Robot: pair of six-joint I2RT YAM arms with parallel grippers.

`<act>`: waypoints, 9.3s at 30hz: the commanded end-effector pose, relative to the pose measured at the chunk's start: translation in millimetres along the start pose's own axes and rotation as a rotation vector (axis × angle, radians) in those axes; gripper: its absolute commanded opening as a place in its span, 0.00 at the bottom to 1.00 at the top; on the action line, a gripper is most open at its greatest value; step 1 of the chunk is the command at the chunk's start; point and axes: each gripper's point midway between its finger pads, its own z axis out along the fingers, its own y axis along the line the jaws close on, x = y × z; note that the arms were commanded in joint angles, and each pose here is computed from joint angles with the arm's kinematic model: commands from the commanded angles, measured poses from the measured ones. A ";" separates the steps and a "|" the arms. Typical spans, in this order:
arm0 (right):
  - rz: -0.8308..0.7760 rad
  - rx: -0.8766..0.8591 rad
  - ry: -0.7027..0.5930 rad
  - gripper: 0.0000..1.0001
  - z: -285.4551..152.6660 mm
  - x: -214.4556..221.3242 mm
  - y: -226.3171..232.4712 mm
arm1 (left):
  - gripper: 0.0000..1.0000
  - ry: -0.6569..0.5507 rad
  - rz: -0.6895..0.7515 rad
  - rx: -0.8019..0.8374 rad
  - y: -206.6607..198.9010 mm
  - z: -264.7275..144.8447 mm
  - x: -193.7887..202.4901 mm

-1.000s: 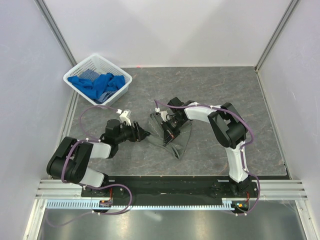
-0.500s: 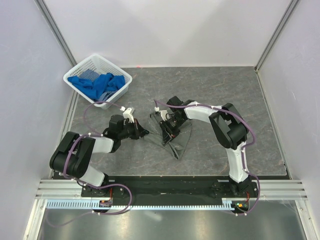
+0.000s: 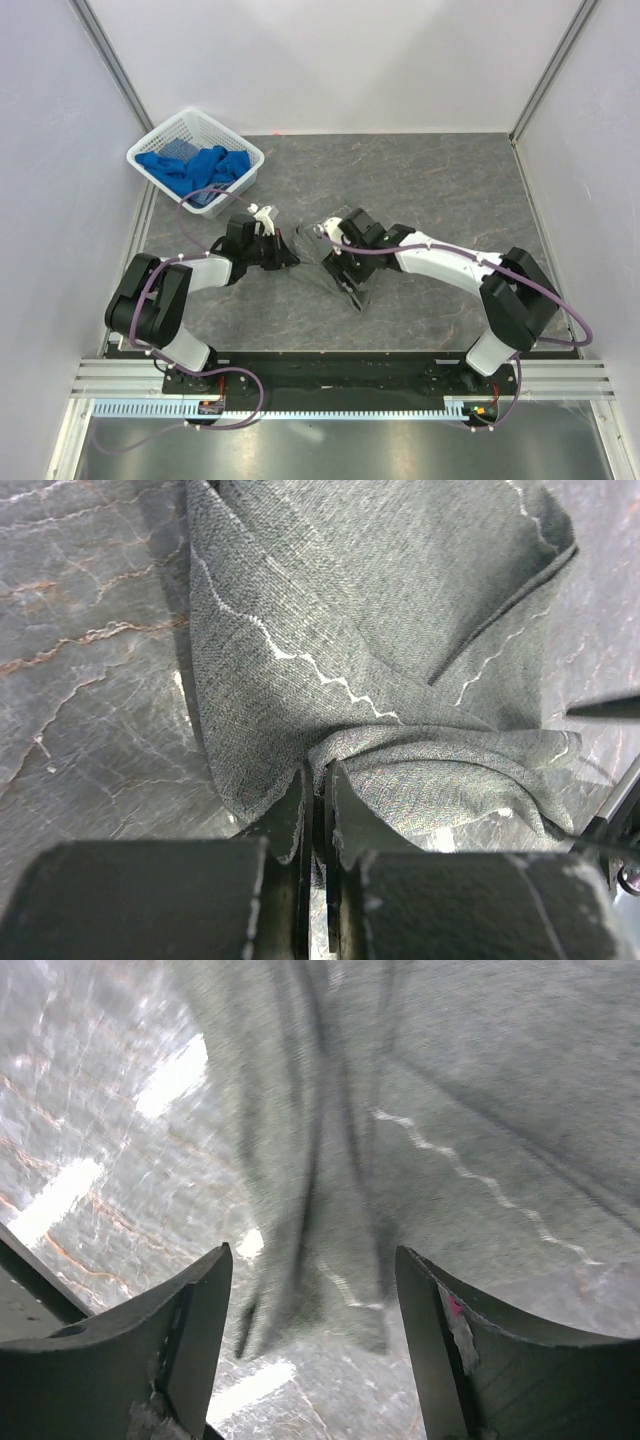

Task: Fold the napkin, place the utensils inside, and roll it up
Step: Roll the napkin with the utensil

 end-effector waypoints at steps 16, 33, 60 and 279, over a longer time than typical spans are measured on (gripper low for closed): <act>-0.173 0.119 0.124 0.60 23.6 38.2 17.6 | 0.02 0.082 0.016 -0.111 17.3 -2.0 6.3; 0.081 -0.443 0.245 0.05 21.2 47.5 42.1 | 0.02 0.102 0.055 -0.203 30.1 -12.1 4.9; 0.019 -0.337 0.056 0.66 -18.3 4.3 65.5 | 0.02 0.163 -0.022 -0.218 30.4 -13.8 17.0; 0.051 -0.775 0.090 0.18 54.7 -1.8 78.8 | 0.85 -0.009 0.014 -0.040 -17.9 -32.5 -9.9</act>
